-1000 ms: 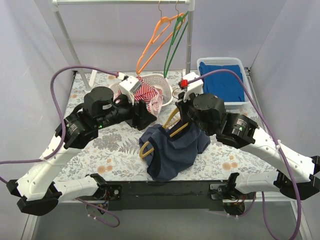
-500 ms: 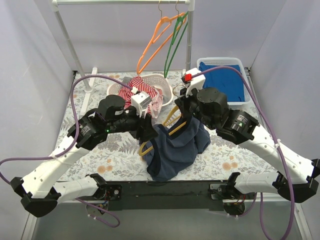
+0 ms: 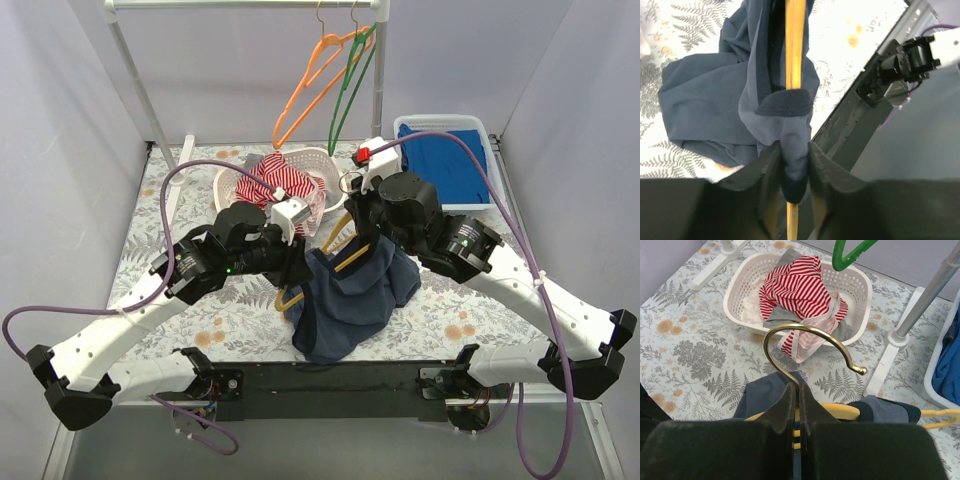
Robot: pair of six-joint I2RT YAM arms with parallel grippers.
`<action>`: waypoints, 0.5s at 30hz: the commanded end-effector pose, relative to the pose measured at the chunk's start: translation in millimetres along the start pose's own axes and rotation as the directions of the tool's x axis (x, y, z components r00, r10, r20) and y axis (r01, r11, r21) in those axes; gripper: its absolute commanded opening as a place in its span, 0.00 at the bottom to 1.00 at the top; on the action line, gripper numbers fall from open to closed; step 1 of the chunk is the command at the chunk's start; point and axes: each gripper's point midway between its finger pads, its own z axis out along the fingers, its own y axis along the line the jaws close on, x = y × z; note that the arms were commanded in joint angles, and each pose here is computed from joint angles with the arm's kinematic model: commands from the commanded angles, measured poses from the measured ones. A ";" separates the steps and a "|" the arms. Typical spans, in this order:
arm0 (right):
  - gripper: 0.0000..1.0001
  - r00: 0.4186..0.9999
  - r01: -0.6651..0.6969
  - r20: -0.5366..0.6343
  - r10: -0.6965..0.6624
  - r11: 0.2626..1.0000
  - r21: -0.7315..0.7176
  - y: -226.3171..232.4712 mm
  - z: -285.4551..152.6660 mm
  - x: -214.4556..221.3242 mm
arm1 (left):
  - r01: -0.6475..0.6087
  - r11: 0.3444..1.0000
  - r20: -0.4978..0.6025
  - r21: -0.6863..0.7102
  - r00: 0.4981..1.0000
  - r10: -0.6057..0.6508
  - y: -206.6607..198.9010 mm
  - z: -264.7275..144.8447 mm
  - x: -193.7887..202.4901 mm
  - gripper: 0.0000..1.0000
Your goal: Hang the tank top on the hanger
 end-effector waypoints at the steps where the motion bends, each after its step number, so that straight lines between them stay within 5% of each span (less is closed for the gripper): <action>1: 0.01 0.993 -0.052 0.104 0.053 0.998 -0.020 3.7 -4.8 -35.0 | 0.023 0.996 0.020 -0.088 1.000 -0.022 12.5 2.1 3.2 0.20; 5: 0.01 0.993 -0.055 0.100 0.056 0.998 -0.016 3.0 -3.6 -32.4 | 0.040 0.989 0.069 -0.144 0.997 -0.030 22.7 4.2 1.1 0.02; 9: 0.01 0.995 -0.048 0.086 0.051 0.998 -0.036 5.9 -3.6 -25.7 | 0.064 0.975 0.127 -0.213 0.991 -0.037 36.0 0.0 -0.8 0.00; 15: 0.48 0.995 -0.019 0.099 0.034 0.989 -0.149 17.3 -16.4 -9.7 | 0.070 0.976 0.155 -0.204 0.987 -0.039 34.9 -4.3 -0.4 0.00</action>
